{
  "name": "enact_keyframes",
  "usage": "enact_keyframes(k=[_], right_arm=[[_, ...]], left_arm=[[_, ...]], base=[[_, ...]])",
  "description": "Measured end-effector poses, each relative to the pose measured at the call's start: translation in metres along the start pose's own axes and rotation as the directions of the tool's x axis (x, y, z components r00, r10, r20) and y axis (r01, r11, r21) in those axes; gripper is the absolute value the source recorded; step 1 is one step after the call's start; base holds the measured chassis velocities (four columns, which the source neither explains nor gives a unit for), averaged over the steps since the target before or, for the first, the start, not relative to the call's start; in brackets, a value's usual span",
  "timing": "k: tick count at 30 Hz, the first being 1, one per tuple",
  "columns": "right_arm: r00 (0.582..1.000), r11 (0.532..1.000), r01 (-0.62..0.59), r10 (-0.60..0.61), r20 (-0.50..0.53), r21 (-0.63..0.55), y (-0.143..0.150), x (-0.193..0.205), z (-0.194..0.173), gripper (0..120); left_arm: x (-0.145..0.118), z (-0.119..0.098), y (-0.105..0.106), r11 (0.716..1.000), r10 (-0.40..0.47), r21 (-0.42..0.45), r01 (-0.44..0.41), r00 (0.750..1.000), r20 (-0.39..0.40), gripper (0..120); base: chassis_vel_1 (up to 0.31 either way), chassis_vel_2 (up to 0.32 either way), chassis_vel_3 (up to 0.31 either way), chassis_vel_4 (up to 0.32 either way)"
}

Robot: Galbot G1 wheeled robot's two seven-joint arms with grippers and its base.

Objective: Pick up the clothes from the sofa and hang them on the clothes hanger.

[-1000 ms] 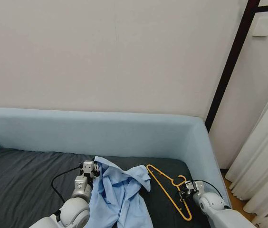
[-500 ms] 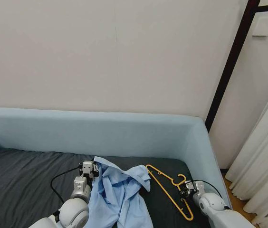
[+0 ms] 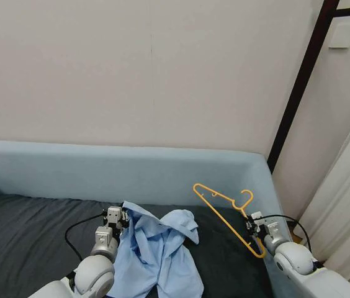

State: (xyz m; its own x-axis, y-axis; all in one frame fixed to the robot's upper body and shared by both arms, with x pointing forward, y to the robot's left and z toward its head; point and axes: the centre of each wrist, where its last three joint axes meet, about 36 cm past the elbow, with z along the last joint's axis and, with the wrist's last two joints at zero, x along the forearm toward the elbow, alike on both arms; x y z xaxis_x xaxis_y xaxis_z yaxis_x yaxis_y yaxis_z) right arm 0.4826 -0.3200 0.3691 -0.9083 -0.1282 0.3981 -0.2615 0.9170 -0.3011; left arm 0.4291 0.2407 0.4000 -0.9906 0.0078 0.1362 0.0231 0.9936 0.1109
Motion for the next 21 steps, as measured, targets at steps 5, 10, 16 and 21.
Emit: enact_keyframes(k=[5,10,16,21], right_arm=[[1.0,1.0,-0.003,0.003,0.021,0.018,0.011,0.01,-0.002,4],[0.998,0.994,0.013,-0.019,0.059,0.106,0.031,0.034,0.007,4],[0.991,0.966,0.048,-0.079,0.112,0.256,0.067,0.078,0.033,4],[0.98,0.945,0.073,-0.128,0.155,0.318,0.09,0.108,0.044,4]], left_arm=[[0.002,-0.004,0.001,1.0,0.003,0.006,-0.003,1.0,0.004,0],[0.003,-0.01,0.001,1.0,0.006,0.01,-0.006,1.0,0.007,0],[0.004,-0.02,0.002,1.0,0.0,0.016,0.0,1.0,-0.008,0],[0.004,-0.032,0.002,1.0,0.009,0.006,-0.009,1.0,-0.028,0]], base=[[0.0,0.0,0.0,0.0],[0.0,0.0,0.0,0.0],[0.0,0.0,0.0,0.0],[0.0,0.0,0.0,0.0]])
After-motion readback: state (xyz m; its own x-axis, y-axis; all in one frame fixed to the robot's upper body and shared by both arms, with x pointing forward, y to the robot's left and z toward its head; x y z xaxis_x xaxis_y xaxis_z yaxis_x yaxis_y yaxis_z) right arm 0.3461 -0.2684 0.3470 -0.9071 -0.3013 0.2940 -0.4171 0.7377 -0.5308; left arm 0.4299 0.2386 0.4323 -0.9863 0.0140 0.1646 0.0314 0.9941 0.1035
